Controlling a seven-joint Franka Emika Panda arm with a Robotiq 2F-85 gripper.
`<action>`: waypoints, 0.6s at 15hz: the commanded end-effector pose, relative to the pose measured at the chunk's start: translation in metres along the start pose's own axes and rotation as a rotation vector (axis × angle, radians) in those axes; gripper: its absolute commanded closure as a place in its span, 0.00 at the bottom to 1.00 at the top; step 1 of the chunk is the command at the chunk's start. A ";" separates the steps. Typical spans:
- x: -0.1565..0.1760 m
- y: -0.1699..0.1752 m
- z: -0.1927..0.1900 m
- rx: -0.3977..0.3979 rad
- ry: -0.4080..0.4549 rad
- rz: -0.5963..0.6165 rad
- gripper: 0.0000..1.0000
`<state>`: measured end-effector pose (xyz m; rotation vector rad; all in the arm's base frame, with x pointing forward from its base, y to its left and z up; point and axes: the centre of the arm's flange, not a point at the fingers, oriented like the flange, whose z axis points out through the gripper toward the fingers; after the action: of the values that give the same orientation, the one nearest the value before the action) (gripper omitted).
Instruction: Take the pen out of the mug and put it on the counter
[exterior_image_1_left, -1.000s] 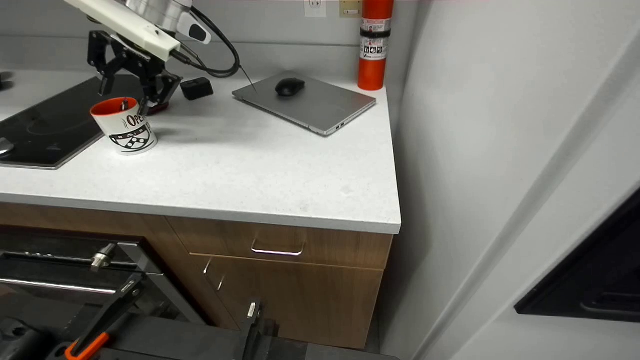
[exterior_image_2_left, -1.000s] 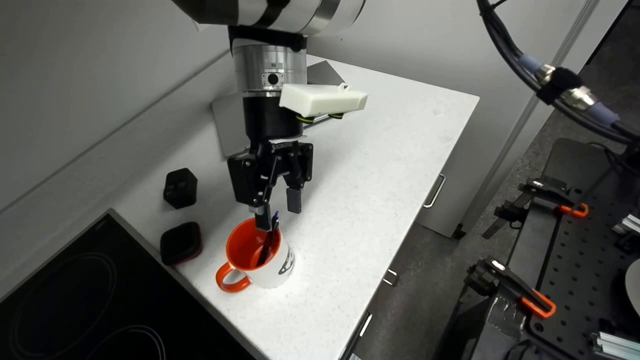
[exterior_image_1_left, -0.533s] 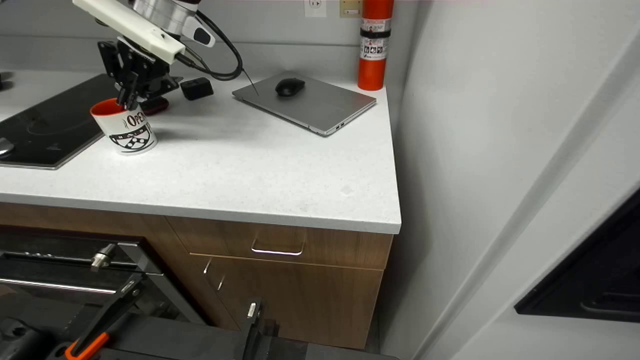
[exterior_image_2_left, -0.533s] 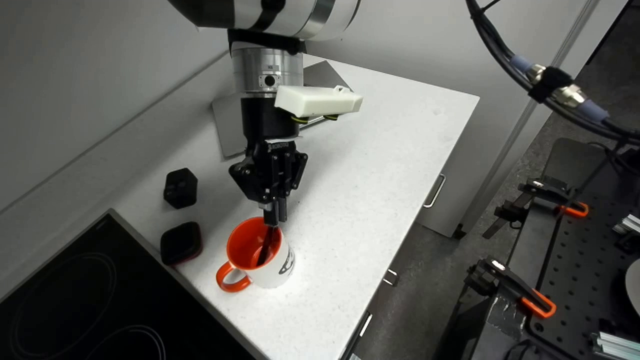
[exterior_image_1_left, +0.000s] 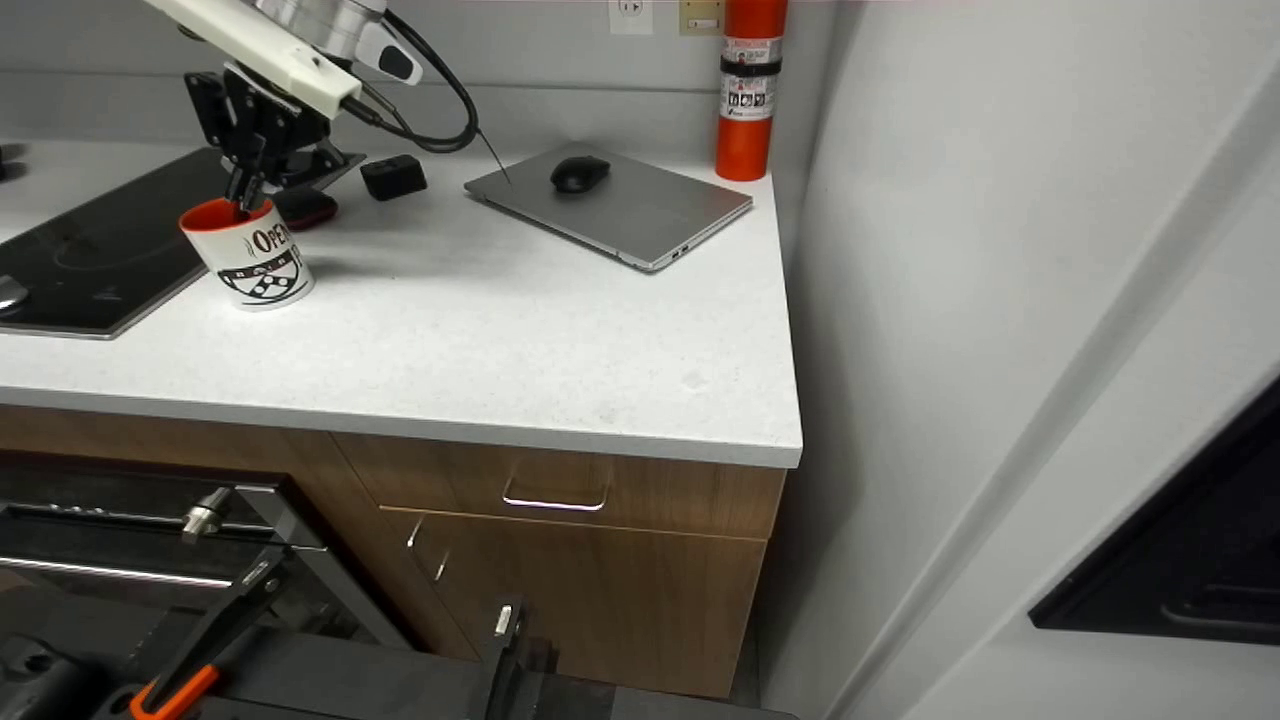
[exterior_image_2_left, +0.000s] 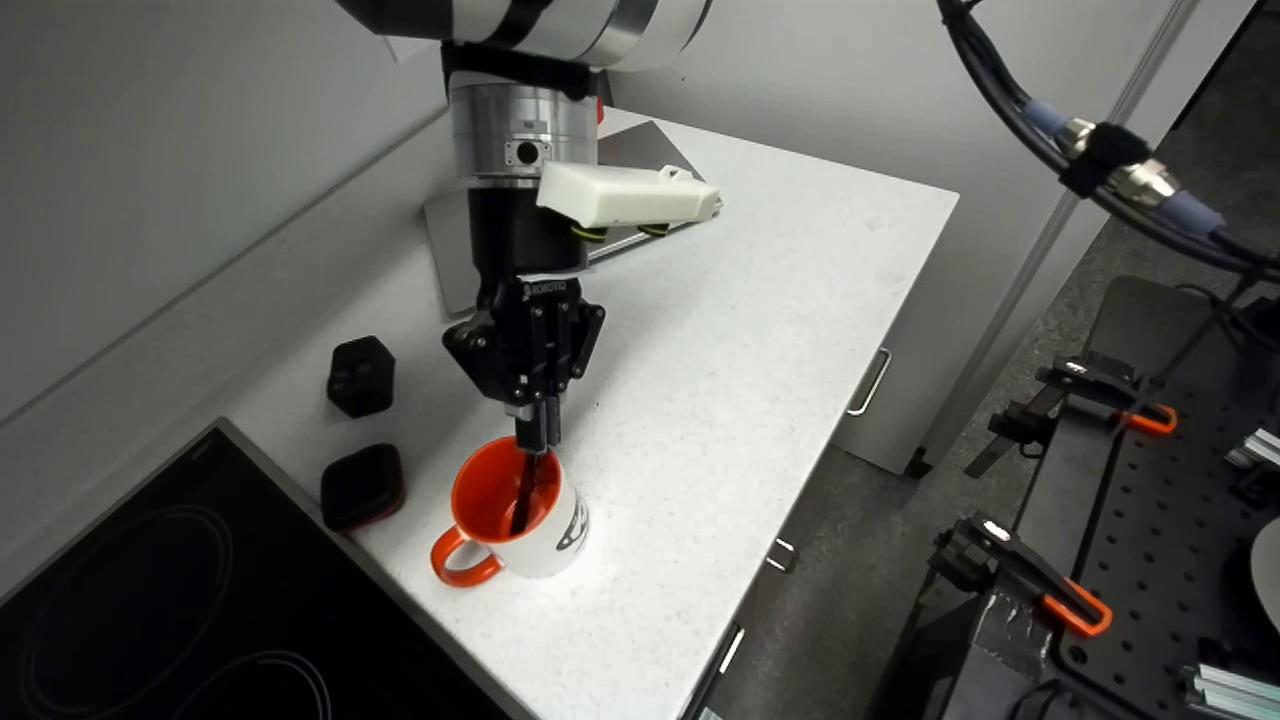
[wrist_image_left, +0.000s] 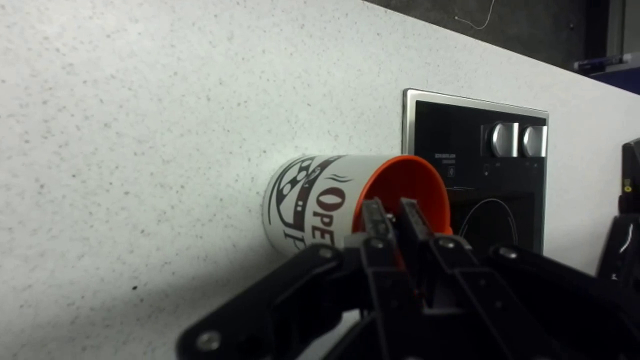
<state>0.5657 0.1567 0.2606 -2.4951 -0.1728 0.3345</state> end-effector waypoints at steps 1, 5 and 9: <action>-0.034 -0.023 -0.022 0.014 0.042 -0.057 0.97; -0.078 -0.037 -0.046 -0.008 0.119 -0.113 0.97; -0.120 -0.031 -0.071 0.025 0.255 -0.124 0.97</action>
<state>0.5111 0.1438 0.3391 -2.4898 -0.2505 0.1145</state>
